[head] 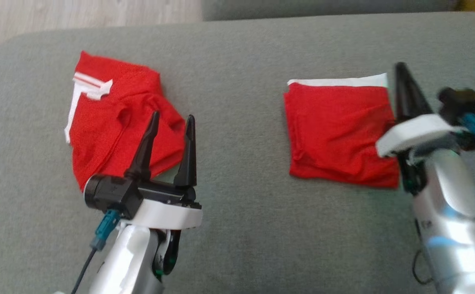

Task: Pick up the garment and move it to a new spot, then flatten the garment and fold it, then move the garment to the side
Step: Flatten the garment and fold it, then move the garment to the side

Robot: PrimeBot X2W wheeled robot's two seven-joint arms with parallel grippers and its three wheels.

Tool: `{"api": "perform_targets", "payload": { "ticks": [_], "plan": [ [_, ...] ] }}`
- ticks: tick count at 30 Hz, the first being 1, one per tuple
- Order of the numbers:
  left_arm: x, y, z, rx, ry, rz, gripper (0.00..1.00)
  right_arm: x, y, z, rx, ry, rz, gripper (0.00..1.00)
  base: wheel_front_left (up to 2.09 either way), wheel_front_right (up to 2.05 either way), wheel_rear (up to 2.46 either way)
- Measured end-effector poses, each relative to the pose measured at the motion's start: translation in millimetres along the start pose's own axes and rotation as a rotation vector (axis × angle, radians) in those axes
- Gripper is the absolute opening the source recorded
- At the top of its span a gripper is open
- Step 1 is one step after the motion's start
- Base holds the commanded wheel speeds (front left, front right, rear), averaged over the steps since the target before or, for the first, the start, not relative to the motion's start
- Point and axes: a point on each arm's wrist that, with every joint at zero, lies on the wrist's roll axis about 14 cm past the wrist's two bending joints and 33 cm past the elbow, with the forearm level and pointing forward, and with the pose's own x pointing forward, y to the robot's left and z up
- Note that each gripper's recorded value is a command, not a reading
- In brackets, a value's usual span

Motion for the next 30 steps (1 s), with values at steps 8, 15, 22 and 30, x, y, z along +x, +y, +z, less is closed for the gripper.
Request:
{"api": "perform_targets", "payload": {
  "ticks": [8,15,22,30],
  "plan": [
    [-7.5,-7.3,1.1,-0.014,0.002,-0.007,1.00,-70.7,-40.5,-4.6,-0.015,-0.040,-0.140,1.00,0.00,0.00,0.00],
    [-20.9,-8.5,-9.8,-0.033,0.038,-0.007,1.00,-104.2,-38.0,-7.7,-0.012,-0.055,-0.169,1.00,0.00,0.00,0.00],
    [-22.5,-5.2,-13.3,-0.038,0.047,0.002,1.00,-113.9,-34.1,-17.6,0.039,-0.039,-0.170,1.00,0.00,0.00,0.00],
    [-19.0,0.1,-20.8,-0.044,0.064,0.013,1.00,-102.5,-34.2,-26.2,0.021,-0.006,-0.163,1.00,0.00,0.00,0.00]
  ]
}}
